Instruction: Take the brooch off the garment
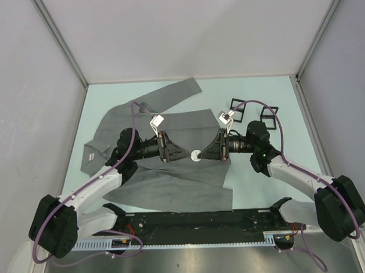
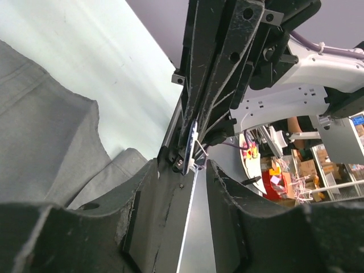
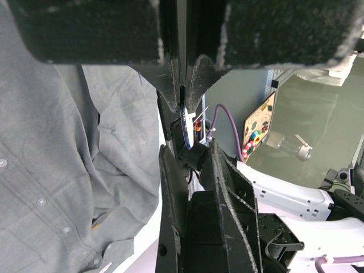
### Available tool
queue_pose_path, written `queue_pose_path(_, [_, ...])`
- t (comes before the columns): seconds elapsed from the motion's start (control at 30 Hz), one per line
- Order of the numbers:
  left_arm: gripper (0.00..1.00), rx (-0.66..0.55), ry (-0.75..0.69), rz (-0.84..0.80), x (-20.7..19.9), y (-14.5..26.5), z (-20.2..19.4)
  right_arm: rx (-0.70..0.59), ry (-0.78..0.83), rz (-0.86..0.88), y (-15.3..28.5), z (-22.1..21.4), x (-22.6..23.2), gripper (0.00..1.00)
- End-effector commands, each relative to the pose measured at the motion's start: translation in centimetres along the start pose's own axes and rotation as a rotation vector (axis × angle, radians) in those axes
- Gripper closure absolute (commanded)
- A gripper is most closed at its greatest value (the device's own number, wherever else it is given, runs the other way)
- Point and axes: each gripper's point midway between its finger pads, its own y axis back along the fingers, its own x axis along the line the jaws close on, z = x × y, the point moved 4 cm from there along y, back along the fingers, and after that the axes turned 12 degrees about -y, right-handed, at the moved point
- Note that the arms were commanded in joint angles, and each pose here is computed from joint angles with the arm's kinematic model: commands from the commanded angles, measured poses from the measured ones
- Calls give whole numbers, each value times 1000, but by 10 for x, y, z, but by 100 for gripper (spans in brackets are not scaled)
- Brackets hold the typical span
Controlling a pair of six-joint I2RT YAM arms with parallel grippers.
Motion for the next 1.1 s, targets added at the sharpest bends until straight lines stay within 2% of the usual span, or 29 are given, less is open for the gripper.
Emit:
queue_pose_path(0.0, [57, -17, -94, -69, -17, -6, 14, 13, 39, 30, -1, 6, 7, 100])
queue_pose_path(0.2, [64, 14, -62, -49, -12, -14, 9, 18, 39, 40, -1, 5, 10, 100])
queue_pose_path(0.57, [99, 18, -61, -45, -14, -16, 10, -6, 30, 50, -1, 9, 19, 100])
queue_pose_path(0.7, [100, 11, -69, -30, -16, -14, 13, -35, 4, 22, 1, 12, 20, 78])
queue_pose_path(1.07, [100, 0, -42, 8, -13, -12, 12, -104, -12, -103, 18, 13, 13, 47])
